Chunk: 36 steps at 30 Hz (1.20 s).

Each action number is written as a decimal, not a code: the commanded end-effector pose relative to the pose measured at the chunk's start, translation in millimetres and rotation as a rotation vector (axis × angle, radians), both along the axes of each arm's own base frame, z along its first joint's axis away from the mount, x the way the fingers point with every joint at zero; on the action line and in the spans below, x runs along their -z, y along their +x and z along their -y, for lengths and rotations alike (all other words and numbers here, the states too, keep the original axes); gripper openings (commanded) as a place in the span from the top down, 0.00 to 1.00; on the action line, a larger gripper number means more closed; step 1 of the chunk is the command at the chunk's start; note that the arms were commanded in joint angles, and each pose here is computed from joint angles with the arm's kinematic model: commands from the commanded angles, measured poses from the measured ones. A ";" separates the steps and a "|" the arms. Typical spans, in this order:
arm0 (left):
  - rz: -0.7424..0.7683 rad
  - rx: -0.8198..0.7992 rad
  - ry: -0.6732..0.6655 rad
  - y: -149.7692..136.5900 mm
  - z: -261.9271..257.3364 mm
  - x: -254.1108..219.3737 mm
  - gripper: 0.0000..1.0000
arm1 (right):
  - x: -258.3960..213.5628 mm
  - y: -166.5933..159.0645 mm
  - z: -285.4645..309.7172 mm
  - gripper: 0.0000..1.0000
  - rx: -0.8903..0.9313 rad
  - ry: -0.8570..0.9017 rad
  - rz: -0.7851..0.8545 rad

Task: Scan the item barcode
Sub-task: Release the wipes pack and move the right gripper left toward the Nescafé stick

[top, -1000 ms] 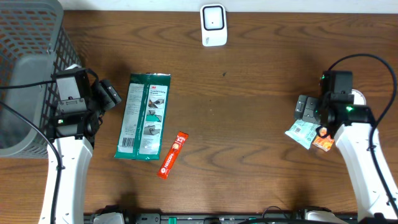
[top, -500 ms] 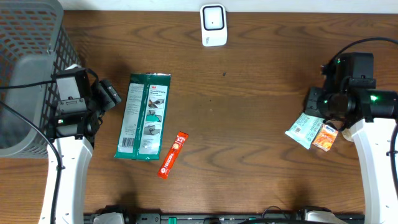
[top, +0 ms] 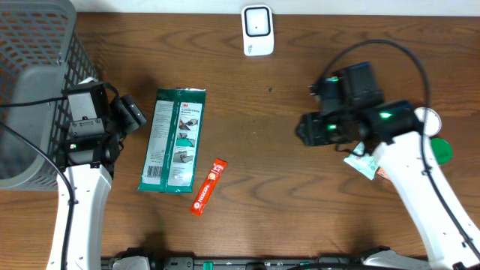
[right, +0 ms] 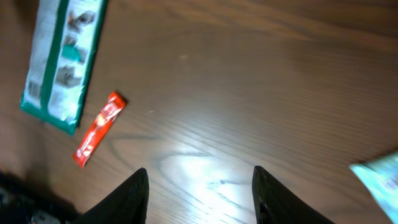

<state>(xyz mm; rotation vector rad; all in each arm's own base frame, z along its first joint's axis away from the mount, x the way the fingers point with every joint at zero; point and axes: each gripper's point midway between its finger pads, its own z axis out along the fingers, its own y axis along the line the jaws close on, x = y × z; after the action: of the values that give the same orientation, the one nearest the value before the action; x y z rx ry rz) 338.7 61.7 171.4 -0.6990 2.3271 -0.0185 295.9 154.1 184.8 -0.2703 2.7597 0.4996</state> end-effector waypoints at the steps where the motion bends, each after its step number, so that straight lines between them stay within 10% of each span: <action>1: 0.034 -0.016 0.010 3.4 -3.8 -13.7 0.11 | 7.2 -3.5 -32.4 0.51 -0.071 0.016 -0.017; 36: 0.034 -0.016 0.010 3.4 -3.8 -13.7 0.12 | 101.4 -7.3 -171.4 0.39 -0.239 0.056 -0.065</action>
<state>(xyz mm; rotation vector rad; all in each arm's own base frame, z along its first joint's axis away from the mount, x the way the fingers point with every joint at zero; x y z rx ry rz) 338.7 61.7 171.4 -0.6984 2.3273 -0.0188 286.3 320.1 81.0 -0.6010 2.7930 0.6420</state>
